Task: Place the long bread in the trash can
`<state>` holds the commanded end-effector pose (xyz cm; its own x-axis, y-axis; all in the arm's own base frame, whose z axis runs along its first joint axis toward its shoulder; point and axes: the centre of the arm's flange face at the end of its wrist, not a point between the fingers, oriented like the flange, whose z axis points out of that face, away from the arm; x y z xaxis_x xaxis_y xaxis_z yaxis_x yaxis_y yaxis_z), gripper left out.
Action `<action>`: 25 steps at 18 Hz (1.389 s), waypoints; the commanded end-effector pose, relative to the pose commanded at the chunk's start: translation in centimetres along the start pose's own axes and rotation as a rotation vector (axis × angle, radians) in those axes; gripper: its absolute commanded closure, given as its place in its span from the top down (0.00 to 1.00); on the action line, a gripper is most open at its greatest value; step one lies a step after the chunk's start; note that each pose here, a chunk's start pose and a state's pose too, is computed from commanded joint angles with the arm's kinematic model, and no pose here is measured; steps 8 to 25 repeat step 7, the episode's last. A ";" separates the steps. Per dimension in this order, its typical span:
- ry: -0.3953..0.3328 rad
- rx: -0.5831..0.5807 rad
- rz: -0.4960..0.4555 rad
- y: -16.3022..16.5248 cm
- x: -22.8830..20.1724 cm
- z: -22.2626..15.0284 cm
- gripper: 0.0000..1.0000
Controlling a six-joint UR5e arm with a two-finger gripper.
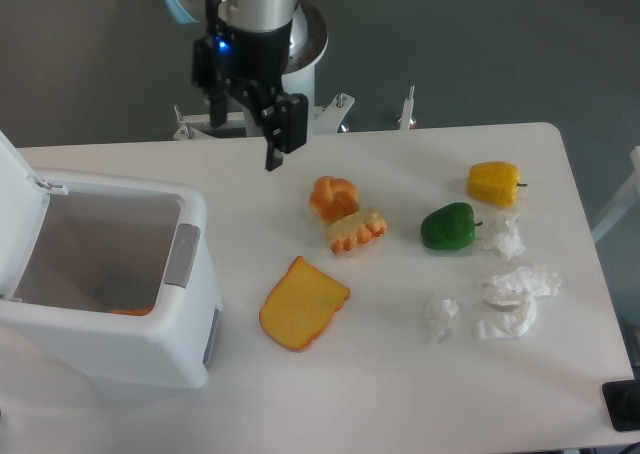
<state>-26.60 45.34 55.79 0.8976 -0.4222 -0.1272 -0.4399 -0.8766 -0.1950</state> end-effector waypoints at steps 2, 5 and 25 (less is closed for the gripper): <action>-0.002 -0.001 0.000 0.0 0.0 -0.1 1.00; -0.003 0.000 -0.006 0.3 -0.1 -0.1 1.00; -0.003 0.001 -0.012 0.4 -0.2 -0.1 1.00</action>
